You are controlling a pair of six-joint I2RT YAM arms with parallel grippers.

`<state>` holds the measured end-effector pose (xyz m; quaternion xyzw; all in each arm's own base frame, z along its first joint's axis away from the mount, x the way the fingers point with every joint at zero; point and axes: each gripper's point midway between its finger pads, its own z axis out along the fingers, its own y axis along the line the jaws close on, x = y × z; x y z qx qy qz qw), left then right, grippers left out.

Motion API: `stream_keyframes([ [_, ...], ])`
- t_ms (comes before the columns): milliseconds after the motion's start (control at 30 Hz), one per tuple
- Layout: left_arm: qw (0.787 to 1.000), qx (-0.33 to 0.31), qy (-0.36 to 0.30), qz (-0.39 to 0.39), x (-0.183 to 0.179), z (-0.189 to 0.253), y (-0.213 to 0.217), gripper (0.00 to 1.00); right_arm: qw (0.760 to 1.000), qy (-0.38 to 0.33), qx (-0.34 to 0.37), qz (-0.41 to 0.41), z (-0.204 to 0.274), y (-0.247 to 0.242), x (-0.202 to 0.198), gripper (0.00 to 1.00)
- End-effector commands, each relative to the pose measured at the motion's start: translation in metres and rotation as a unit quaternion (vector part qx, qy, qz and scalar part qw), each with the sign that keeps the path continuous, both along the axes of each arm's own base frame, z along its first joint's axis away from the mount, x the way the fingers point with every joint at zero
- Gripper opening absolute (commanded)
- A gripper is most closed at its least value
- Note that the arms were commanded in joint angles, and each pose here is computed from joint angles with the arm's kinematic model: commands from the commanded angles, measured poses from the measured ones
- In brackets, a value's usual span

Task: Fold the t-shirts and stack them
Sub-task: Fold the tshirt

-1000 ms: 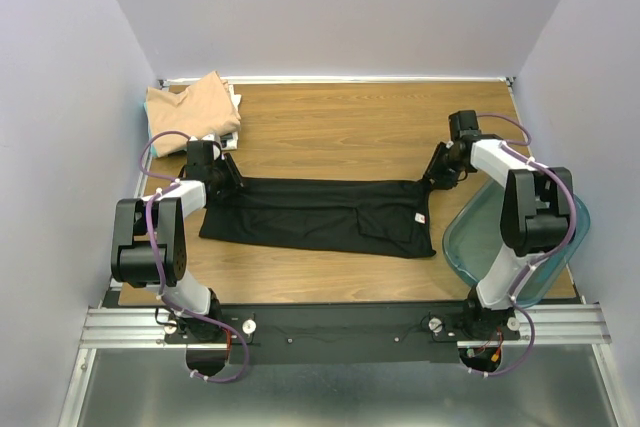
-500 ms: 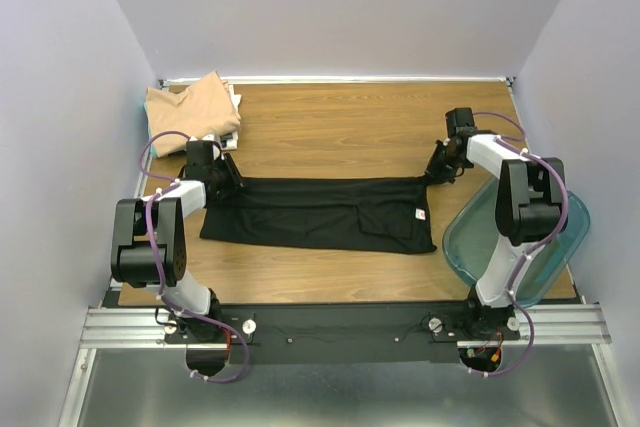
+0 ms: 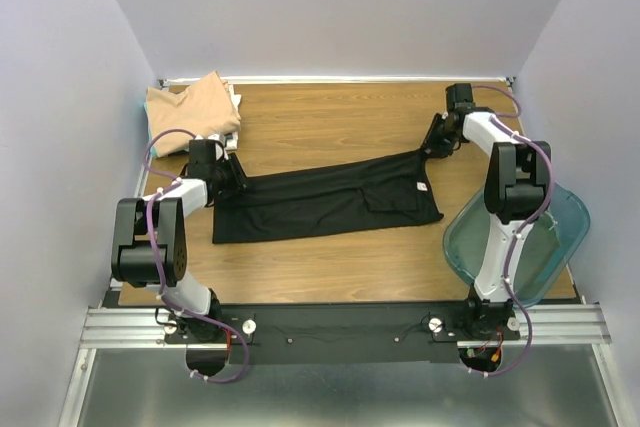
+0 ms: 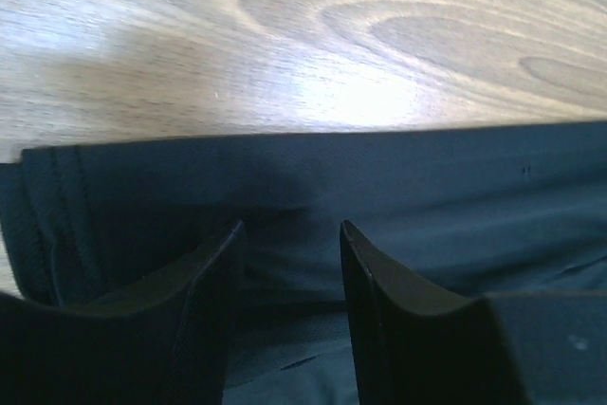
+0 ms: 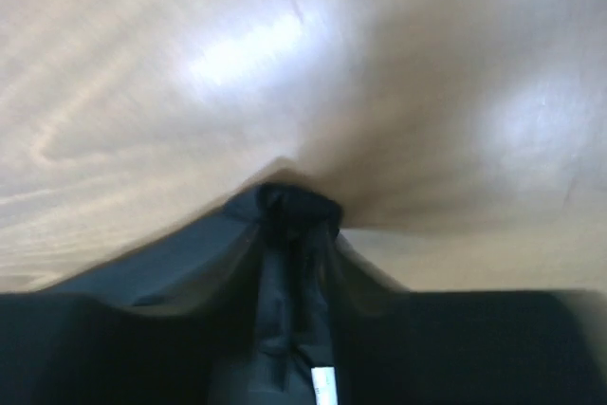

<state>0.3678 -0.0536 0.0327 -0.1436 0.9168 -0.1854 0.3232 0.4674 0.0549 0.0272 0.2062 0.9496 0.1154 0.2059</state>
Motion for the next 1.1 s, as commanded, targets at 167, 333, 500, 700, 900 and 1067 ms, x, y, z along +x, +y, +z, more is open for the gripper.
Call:
stream_keyframes([
  [167, 1.000, -0.002, -0.009, -0.023, -0.005, 0.028, -0.007, 0.57, 0.994, -0.093, 0.007, 0.063, 0.083, 0.017, 0.017, 0.61],
  [333, 0.999, -0.001, -0.030, -0.023, 0.001, 0.046, -0.007, 0.59, 0.984, -0.097, 0.008, 0.149, 0.100, 0.083, -0.046, 0.61],
  [500, 0.999, 0.001, -0.031, -0.024, 0.002, 0.047, -0.007, 0.58, 0.972, -0.053, 0.014, 0.227, 0.074, 0.147, -0.118, 0.52],
  [700, 0.999, 0.001, -0.023, -0.025, -0.002, 0.041, -0.007, 0.58, 0.971, -0.007, -0.016, 0.237, 0.029, 0.162, -0.156, 0.47],
  [900, 0.999, 0.006, -0.019, -0.025, -0.007, 0.039, -0.005, 0.58, 0.971, -0.005, -0.034, 0.237, 0.016, 0.160, -0.149, 0.46],
  [1067, 1.000, 0.003, -0.017, -0.024, -0.009, 0.037, -0.006, 0.58, 0.968, 0.008, -0.035, 0.248, 0.005, 0.161, -0.152, 0.46],
])
